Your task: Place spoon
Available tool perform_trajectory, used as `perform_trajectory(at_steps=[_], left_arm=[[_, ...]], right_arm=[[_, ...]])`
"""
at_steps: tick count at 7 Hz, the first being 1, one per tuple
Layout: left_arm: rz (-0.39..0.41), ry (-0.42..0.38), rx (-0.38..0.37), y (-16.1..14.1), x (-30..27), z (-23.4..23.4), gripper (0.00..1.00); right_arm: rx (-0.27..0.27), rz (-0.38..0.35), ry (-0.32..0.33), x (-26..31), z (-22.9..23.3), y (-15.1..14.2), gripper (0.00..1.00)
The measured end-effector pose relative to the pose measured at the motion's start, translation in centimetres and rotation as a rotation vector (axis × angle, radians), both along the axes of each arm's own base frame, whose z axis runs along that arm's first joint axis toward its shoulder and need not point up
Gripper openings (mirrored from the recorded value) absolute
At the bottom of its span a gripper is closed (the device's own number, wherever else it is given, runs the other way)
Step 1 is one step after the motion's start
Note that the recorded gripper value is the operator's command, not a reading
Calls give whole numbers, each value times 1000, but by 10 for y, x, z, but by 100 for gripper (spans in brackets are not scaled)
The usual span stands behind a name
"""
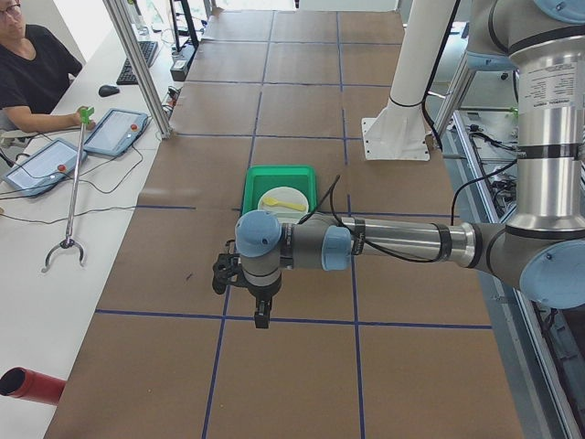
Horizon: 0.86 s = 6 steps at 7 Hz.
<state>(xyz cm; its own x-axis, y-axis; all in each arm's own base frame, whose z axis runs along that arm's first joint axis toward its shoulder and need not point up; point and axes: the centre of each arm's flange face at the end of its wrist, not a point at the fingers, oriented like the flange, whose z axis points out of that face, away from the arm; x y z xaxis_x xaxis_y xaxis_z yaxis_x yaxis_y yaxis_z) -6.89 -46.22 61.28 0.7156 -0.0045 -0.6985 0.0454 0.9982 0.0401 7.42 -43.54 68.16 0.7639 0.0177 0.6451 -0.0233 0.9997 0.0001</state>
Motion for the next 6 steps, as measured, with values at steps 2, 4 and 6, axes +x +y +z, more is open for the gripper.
perform_trajectory(at_steps=[2,4,6], left_arm=[[-49,18,28,-14,34,-73,100],[-4,60,76,-23,105,-148,100],[40,107,88,-32,185,-214,100]], right_arm=[[1,0,0,0,0,0,100],[0,0,0,0,0,0,100],[0,0,0,0,0,0,100]])
